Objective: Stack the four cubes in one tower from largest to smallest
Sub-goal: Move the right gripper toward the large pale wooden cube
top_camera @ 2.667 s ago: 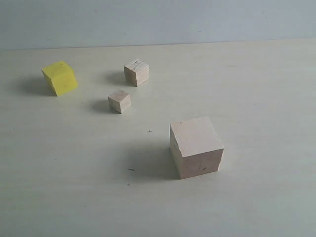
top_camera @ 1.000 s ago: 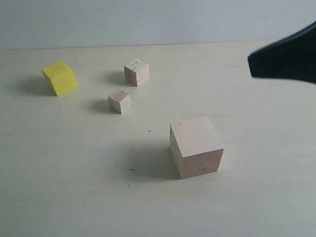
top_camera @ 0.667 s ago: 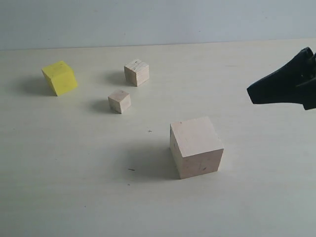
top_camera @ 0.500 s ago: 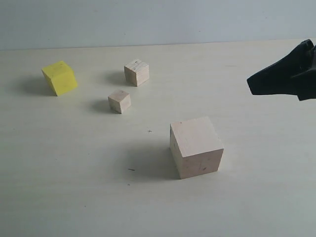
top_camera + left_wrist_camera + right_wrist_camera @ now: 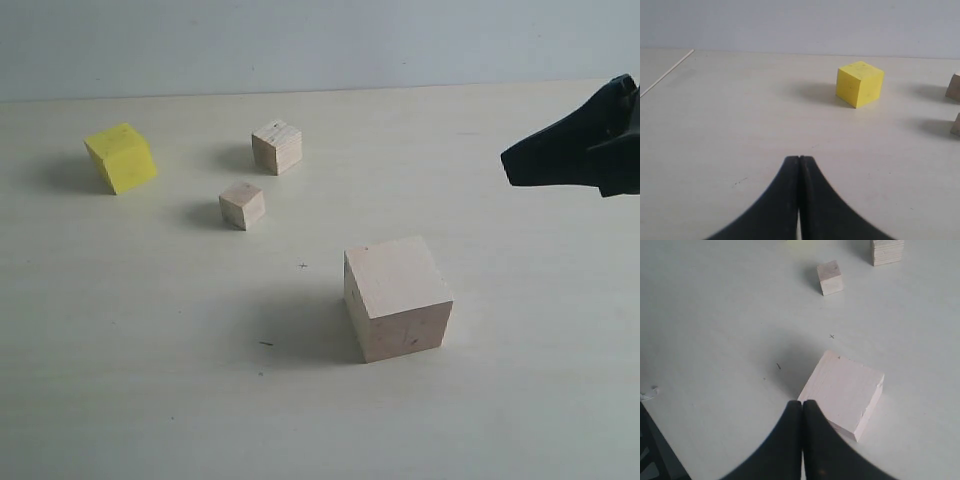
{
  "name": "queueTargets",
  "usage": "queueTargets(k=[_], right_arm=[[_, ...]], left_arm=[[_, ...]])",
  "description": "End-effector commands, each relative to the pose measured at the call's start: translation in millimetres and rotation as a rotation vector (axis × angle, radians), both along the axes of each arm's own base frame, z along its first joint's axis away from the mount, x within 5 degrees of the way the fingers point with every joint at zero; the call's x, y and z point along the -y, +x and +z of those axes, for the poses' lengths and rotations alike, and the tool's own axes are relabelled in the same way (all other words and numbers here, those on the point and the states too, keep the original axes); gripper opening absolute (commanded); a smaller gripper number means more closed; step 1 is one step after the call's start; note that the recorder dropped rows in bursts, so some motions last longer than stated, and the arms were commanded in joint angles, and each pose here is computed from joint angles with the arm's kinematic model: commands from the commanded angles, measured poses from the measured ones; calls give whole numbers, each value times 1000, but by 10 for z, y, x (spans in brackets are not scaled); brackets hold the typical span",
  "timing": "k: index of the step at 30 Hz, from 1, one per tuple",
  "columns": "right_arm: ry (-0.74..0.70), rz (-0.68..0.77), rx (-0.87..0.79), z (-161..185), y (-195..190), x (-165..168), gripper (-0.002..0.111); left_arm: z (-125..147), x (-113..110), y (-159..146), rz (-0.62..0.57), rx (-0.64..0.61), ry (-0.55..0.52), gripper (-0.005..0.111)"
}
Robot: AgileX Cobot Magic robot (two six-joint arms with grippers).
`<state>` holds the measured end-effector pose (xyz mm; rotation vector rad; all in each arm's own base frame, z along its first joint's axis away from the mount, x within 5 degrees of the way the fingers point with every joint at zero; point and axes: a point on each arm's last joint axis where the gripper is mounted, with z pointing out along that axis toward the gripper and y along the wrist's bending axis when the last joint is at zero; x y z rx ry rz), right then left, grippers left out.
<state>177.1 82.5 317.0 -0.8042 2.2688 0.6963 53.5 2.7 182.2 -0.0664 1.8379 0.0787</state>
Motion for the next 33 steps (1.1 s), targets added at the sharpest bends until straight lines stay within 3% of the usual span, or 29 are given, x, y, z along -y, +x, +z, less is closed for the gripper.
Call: queueTargets(k=[1,4,6,13,14,17,18,22,27,31,33], right_arm=[[15,0,3,26,6,-17,0],[15,0,3,26,6,-17,0],[19,0,2,28,6,-19,0],[-14,-39,-19,-118,205,-18,0],[-41,-69,-33,-198,298,-4,0],[-83,-210,-143,-453,533,33,0],[-89,-237,-211,-589,616,24,0],[-105,-329,-387,-1029,848,2,0],[-116,-342,-550,-1397,932,-53,0],[-95,-360,-610,-1533,967,-81,0],[-108,-344,-609,-1583,964,-153,0]], left_arm=[[172,-29,25,34,206,-15,0],[356,-74,12,87,421,-85,0],[454,-104,-13,117,532,-75,0],[495,-117,-28,130,581,-76,0],[487,-116,-25,128,584,-164,0],[480,-32,-14,61,371,-215,0],[568,-10,-32,40,370,-251,0],[957,36,-36,-20,320,-193,0],[1250,158,69,-143,83,-238,0],[1273,271,132,-261,3,-308,0],[1261,324,121,-337,-16,-258,0]])
